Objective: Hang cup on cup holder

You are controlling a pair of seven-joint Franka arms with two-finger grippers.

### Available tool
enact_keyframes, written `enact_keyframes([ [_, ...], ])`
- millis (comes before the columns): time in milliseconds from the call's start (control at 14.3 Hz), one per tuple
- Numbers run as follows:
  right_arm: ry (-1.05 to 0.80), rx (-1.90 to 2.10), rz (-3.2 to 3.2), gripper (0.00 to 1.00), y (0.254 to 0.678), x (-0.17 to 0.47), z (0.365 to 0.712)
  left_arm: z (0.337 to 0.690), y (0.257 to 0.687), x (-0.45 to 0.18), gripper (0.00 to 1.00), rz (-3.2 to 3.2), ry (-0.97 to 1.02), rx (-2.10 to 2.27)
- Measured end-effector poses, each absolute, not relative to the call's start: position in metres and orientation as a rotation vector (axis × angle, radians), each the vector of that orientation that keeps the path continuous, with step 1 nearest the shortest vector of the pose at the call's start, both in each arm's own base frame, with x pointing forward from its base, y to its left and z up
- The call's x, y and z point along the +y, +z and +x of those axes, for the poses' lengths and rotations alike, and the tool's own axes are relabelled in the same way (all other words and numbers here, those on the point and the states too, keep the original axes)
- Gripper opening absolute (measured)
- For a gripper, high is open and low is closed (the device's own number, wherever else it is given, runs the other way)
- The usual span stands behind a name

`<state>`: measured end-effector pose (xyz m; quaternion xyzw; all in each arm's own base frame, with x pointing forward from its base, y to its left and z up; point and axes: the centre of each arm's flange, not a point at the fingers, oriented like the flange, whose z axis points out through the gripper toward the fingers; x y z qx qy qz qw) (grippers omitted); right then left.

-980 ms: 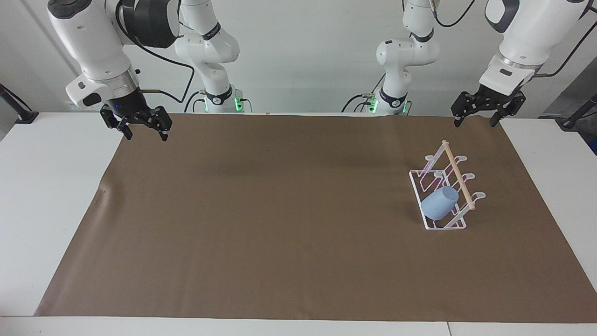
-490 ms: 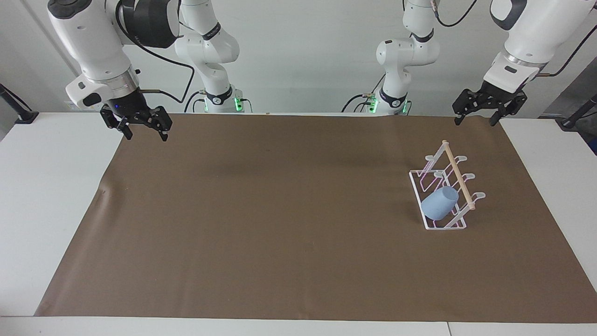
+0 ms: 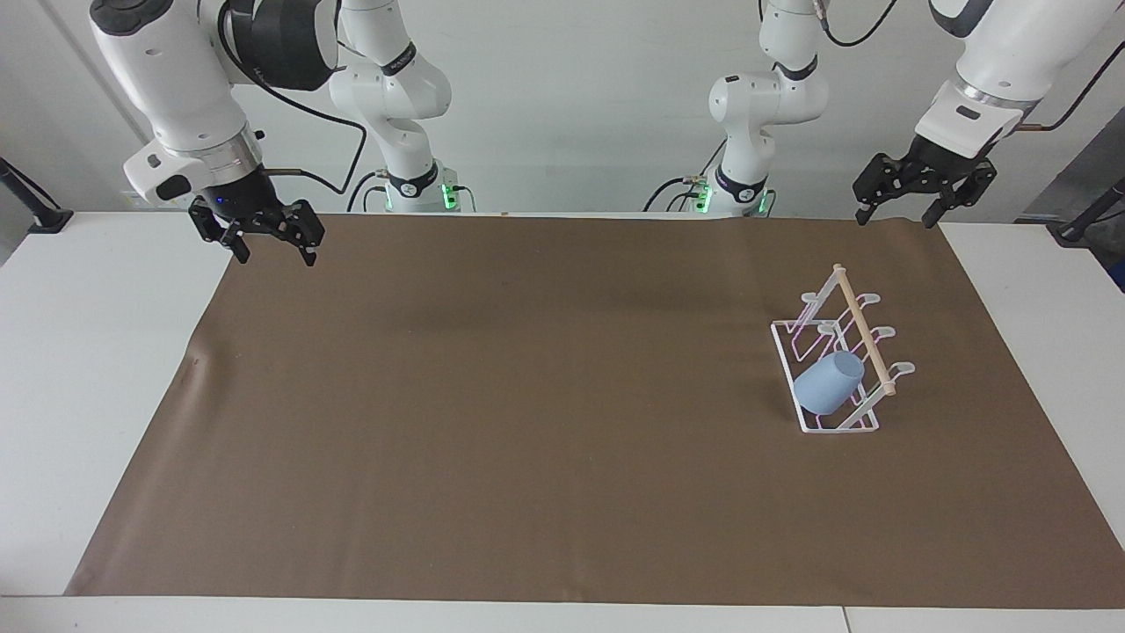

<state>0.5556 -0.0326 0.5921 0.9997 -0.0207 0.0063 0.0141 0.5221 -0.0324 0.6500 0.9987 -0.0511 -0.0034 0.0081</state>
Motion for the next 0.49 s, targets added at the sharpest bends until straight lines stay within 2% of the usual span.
enact_keyframes([
  [490, 0.019, -0.065, 3.113, 1.00, 0.5921, -0.0326, 0.5556, 0.5204, 0.6479, -0.0368, 1.00, 3.119, -0.037, -0.182],
])
